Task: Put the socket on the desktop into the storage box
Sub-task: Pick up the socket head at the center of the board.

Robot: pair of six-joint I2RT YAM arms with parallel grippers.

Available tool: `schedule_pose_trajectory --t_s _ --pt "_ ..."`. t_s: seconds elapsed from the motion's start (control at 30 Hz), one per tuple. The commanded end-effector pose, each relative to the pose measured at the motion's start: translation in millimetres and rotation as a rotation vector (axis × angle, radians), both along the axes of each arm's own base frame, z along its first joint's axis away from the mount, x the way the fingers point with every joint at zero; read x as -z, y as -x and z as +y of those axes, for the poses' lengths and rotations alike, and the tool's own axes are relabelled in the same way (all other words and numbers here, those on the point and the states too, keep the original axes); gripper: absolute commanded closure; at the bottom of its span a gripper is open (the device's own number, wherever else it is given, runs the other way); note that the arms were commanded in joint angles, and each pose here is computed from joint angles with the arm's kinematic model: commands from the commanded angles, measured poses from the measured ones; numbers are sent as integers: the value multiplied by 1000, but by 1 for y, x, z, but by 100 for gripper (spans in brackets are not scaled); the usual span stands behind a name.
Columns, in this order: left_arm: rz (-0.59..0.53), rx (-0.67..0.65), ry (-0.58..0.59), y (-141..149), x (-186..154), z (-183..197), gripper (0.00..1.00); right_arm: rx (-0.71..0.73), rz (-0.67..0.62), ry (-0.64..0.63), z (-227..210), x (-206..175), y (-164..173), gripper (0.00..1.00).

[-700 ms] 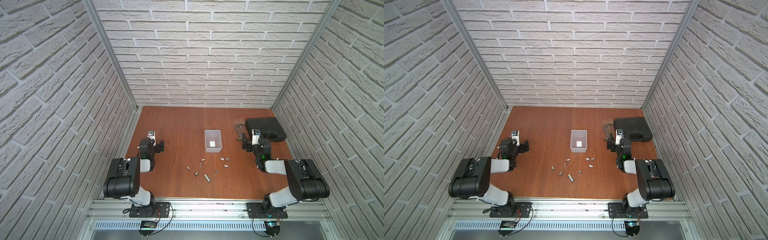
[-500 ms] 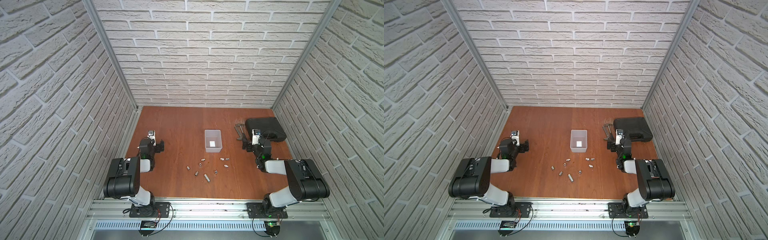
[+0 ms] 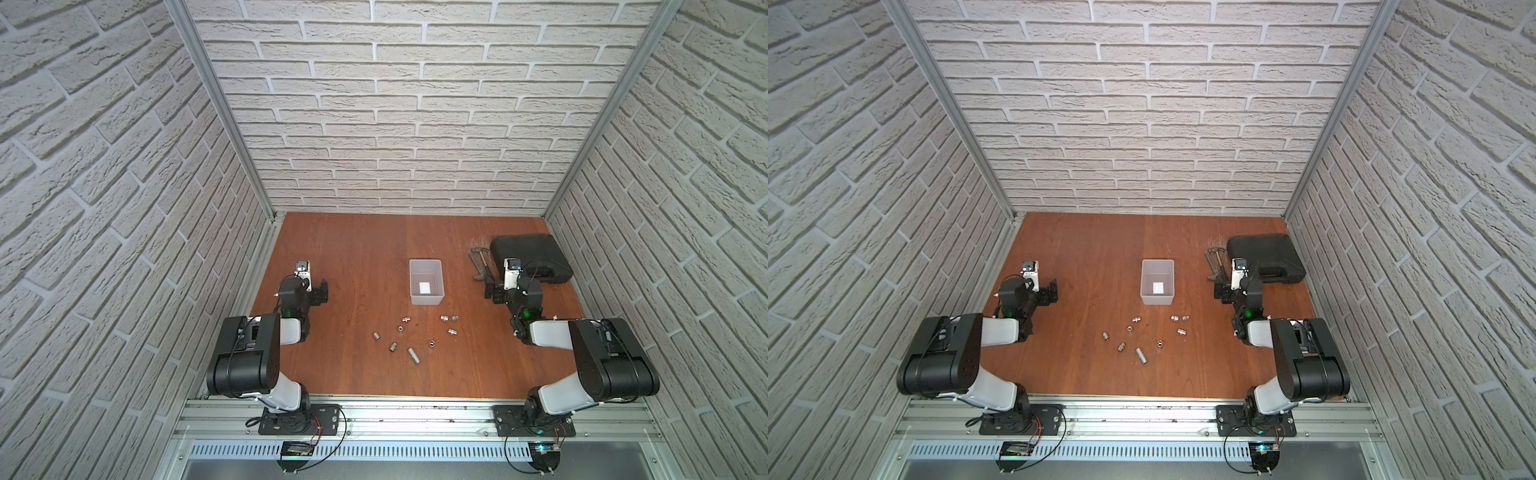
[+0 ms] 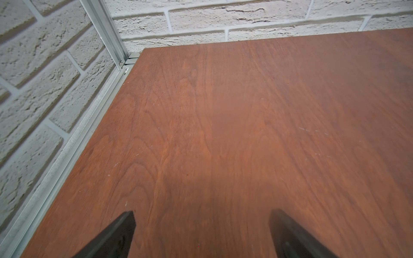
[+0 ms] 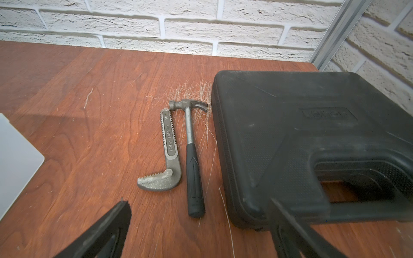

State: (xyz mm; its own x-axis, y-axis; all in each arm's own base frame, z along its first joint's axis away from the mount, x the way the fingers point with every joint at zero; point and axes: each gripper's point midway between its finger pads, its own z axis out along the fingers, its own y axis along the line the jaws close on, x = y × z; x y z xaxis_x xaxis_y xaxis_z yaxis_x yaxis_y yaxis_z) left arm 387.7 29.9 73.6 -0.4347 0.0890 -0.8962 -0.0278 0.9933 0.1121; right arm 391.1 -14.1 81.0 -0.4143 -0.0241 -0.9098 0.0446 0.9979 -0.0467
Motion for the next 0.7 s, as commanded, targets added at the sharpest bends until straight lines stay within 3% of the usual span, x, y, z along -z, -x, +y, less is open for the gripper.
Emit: schedule_pose_trajectory --t_s 0.0,0.13,0.2,0.27,0.33,0.4,0.43,0.47,0.5,0.57,0.67 --pt "-50 -13 -9 -9 -13 5 1 -7 -48 1 0 -12 -6 1" --pt "-49 -9 0 -9 -12 5 1 10 -78 2 -3 -26 -10 1" --pt "-72 -32 -22 -8 -18 7 1 78 78 2 -12 -49 -10 1" --pt "-29 -119 -89 -3 -45 12 2 201 178 -27 -26 -79 -3 1" --pt "-44 -334 -118 4 -84 37 1 276 180 -86 -32 -91 10 1" --pt "-36 -490 18 21 -105 45 4 577 189 -182 -63 -68 43 1" --pt "-13 -541 67 31 -109 43 7 645 273 -262 -66 -53 60 1" --pt "14 -583 141 42 -109 36 11 516 366 -332 -48 -48 56 4" --pt "42 -568 214 46 -106 23 17 491 429 -311 -38 -51 61 9" --pt "109 -458 340 45 -96 -16 30 426 437 -216 -12 -67 73 8" --pt "155 -233 350 41 -101 -91 38 288 459 -174 41 -78 95 3"
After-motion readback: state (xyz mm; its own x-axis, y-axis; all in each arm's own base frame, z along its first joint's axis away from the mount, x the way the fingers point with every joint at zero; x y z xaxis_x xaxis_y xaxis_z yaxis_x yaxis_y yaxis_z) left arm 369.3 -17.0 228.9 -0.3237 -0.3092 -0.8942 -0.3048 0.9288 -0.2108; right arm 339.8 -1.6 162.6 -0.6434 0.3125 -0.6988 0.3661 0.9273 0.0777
